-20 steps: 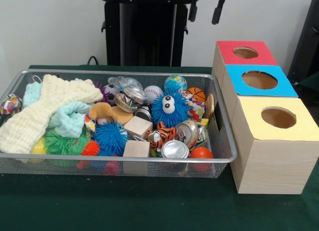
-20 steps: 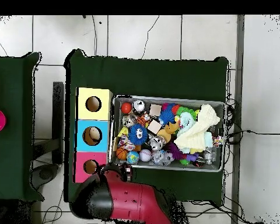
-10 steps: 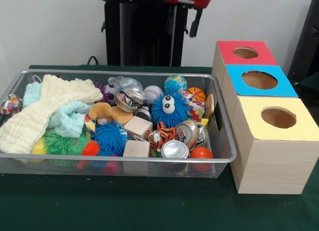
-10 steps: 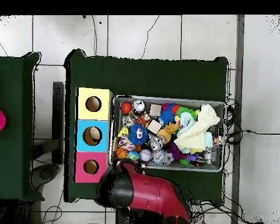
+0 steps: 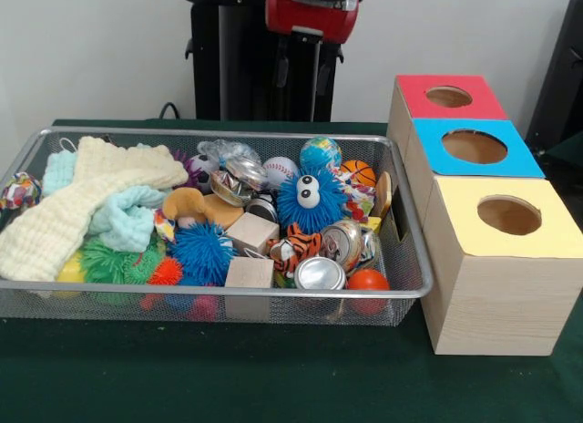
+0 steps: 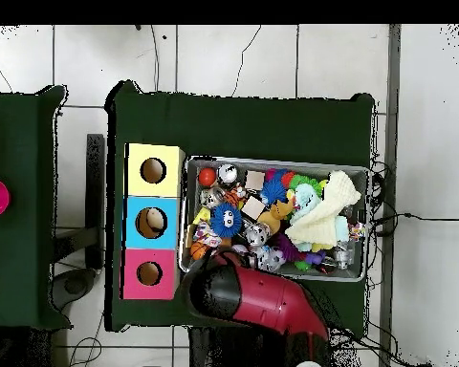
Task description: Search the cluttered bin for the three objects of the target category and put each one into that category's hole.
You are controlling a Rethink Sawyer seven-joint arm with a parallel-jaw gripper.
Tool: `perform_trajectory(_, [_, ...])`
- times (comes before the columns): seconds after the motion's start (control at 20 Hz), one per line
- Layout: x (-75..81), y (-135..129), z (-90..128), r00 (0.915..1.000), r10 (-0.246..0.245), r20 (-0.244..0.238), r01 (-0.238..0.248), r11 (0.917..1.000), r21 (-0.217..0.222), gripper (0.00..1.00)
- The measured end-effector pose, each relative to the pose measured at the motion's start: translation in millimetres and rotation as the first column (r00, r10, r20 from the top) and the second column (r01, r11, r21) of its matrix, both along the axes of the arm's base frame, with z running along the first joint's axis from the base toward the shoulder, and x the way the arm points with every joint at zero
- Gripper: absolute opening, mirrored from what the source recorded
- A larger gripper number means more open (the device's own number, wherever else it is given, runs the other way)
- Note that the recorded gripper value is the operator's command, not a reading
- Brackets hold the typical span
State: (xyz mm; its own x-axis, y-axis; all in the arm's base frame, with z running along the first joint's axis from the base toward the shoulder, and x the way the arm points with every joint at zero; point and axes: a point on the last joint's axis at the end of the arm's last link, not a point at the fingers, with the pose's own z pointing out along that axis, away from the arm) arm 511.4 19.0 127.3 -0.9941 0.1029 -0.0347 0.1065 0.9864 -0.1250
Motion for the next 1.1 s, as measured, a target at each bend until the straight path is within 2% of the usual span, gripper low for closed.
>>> perform_trajectory(0.35, [21.4, -16.2, 5.7, 0.9991, -0.016, 0.038, 0.017, 0.9998, -0.01, 1.0])
perform_trajectory(0.85, [55.1, -27.9, 18.6, 0.9946, -0.014, 0.103, 0.017, 0.9995, -0.027, 1.0])
perform_trajectory(1.1, [68.4, -31.2, 16.1, 0.9932, -0.008, 0.116, 0.012, 0.9993, -0.036, 1.0])
